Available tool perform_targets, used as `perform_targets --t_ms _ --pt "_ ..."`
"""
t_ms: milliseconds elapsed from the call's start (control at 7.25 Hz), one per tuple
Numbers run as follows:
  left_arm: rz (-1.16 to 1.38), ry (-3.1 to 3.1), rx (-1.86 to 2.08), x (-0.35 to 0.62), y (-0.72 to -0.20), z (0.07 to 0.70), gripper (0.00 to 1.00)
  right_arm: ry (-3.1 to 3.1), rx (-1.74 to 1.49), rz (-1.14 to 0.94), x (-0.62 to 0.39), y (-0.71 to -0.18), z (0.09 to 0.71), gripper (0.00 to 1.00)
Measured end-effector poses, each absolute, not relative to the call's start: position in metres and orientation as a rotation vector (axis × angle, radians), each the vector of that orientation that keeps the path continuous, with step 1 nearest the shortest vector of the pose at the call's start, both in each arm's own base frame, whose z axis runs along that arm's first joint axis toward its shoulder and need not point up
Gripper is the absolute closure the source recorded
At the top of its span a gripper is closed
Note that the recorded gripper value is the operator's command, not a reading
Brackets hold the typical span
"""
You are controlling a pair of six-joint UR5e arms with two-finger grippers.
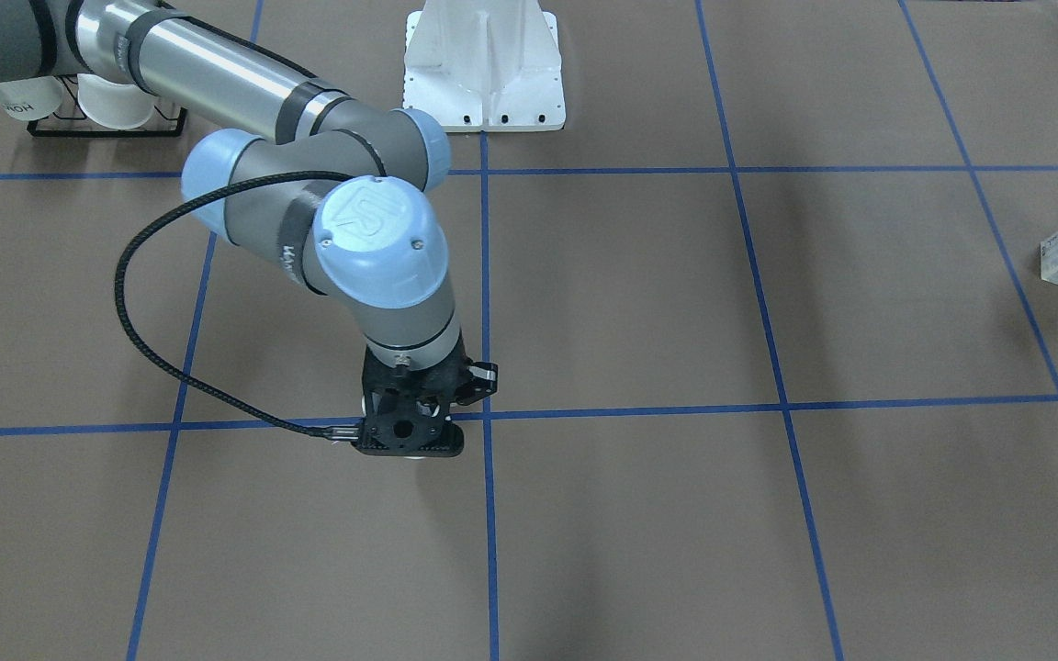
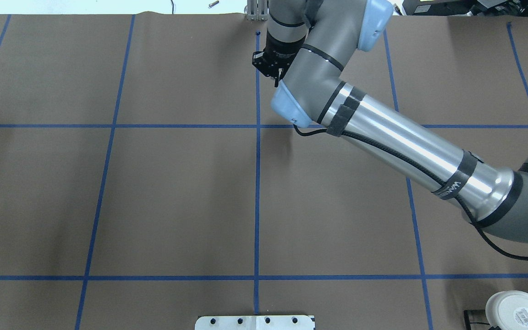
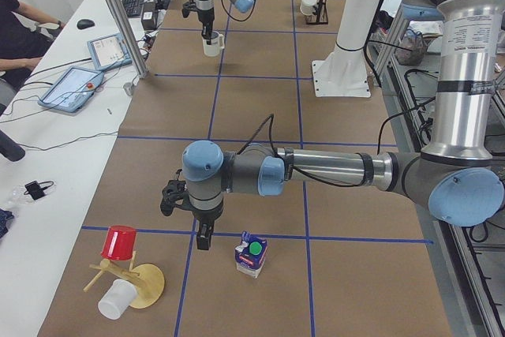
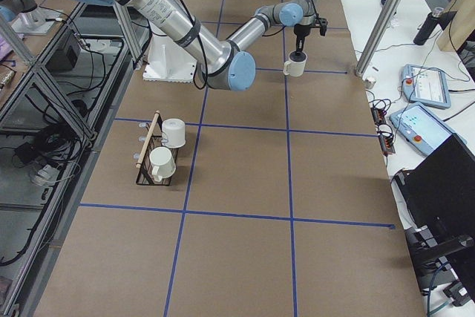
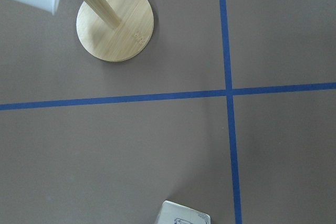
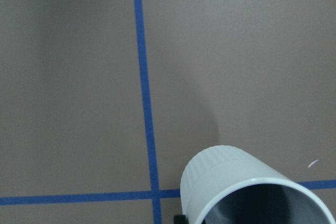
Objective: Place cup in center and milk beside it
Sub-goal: 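Carry the white mug with the right gripper toward the table center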
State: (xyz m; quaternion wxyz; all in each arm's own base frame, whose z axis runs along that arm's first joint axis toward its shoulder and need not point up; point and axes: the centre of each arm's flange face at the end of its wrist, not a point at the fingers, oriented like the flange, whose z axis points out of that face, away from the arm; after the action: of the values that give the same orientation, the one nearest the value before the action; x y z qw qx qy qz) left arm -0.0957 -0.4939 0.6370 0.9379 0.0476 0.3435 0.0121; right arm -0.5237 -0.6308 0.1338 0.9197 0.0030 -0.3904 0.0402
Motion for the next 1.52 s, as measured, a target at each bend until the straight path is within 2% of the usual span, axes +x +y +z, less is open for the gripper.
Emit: perform_targets --t_ms 552,690,828,966,1517 --pt "0.021 0.703 0.081 -0.096 -0.495 0.646 0.01 -0.758 0.024 0.044 -0.572 -0.606 0.134 1.0" --pt "0.02 0.703 0.079 -0.096 -0.496 0.647 0.01 -0.757 0.042 0.041 -0.577 -0.605 0.136 0.8" --pt "0.019 0.703 0.079 -0.096 -0.496 0.647 0.01 -0.764 0.063 0.035 -0.583 -0.604 0.137 0.31" --pt "0.019 0.703 0.078 -0.096 -0.496 0.647 0.01 -0.773 0.076 0.03 -0.587 -0.604 0.138 0.0" --pt "0.021 0.706 0.083 -0.096 -0.497 0.645 0.02 -0.821 0.112 0.02 -0.578 -0.609 0.109 0.0"
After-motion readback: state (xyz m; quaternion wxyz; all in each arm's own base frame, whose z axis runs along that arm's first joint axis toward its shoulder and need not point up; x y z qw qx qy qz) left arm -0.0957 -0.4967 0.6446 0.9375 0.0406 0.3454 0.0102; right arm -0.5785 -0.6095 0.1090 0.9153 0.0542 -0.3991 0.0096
